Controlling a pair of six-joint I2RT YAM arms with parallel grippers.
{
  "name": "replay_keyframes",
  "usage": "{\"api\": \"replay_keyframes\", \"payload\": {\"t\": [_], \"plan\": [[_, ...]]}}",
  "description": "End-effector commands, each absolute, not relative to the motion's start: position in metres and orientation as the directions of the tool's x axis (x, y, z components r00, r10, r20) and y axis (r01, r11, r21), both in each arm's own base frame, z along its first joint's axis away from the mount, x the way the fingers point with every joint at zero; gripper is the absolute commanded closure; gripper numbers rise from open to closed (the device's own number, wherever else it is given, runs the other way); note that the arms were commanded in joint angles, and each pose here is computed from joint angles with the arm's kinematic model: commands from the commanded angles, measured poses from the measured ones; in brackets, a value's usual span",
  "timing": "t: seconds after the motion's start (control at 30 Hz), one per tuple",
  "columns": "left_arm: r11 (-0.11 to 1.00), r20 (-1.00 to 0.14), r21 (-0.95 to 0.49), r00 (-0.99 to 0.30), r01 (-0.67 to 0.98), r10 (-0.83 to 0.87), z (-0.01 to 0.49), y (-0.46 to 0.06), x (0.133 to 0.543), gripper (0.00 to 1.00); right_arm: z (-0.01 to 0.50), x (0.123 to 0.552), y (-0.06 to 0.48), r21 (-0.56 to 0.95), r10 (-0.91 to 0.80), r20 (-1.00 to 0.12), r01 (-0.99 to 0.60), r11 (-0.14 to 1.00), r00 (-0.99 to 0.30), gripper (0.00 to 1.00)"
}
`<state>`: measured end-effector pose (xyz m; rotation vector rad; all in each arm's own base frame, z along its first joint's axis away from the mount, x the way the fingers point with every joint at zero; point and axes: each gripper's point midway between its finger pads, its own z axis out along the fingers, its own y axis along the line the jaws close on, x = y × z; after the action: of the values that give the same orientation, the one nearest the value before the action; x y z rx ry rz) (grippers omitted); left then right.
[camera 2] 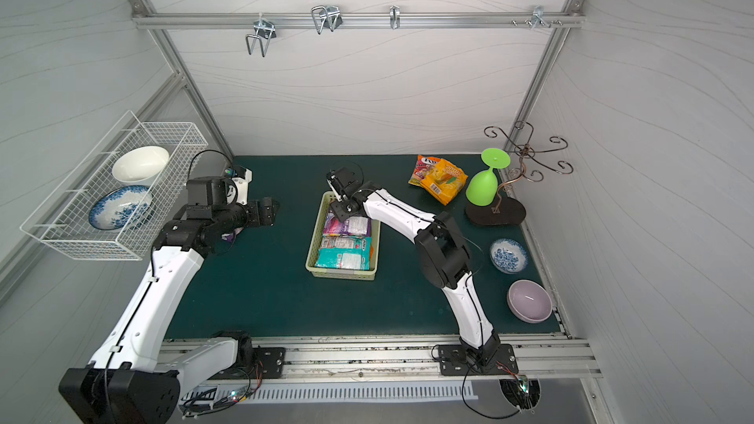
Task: Put the candies in the basket
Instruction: Place the candy in the basket, then pick up the candy at the center of the board.
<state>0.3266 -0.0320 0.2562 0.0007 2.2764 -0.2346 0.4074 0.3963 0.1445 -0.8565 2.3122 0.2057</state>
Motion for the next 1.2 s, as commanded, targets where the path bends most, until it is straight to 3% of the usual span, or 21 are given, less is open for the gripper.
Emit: {"api": "replay_keyframes", "payload": {"t": [0.0, 0.23, 0.37, 0.6, 1.17], "plan": [[0.981, -0.78, -0.174, -0.621, 0.088, -0.082, 0.269, -0.033, 0.332, 0.02, 0.185, 0.429, 0.357, -0.151, -0.501, -0.645, -0.546, 0.824, -0.577, 0.34], [0.983, -0.779, -0.165, -0.622, 0.084, -0.077, 0.268, -0.031, 0.333, 0.02, 0.181, 0.474, 0.307, -0.207, -0.415, -0.607, -0.369, 0.906, -0.678, 0.31], [0.982, -0.77, -0.167, -0.633, 0.083, -0.077, 0.264, -0.031, 0.335, 0.02, 0.177, 0.501, 0.28, -0.355, -0.45, -0.581, -0.286, 0.89, -0.679, 0.28], [0.983, -0.751, -0.167, -0.655, 0.073, -0.079, 0.253, -0.03, 0.34, 0.02, 0.149, 0.541, 0.236, -0.405, -0.406, -0.571, -0.186, 0.895, -0.713, 0.28], [0.984, -0.716, -0.177, -0.69, 0.036, -0.103, 0.233, -0.018, 0.346, 0.02, 0.071, 0.606, 0.206, -0.472, -0.426, -0.545, -0.156, 0.868, -0.722, 0.36]]}}
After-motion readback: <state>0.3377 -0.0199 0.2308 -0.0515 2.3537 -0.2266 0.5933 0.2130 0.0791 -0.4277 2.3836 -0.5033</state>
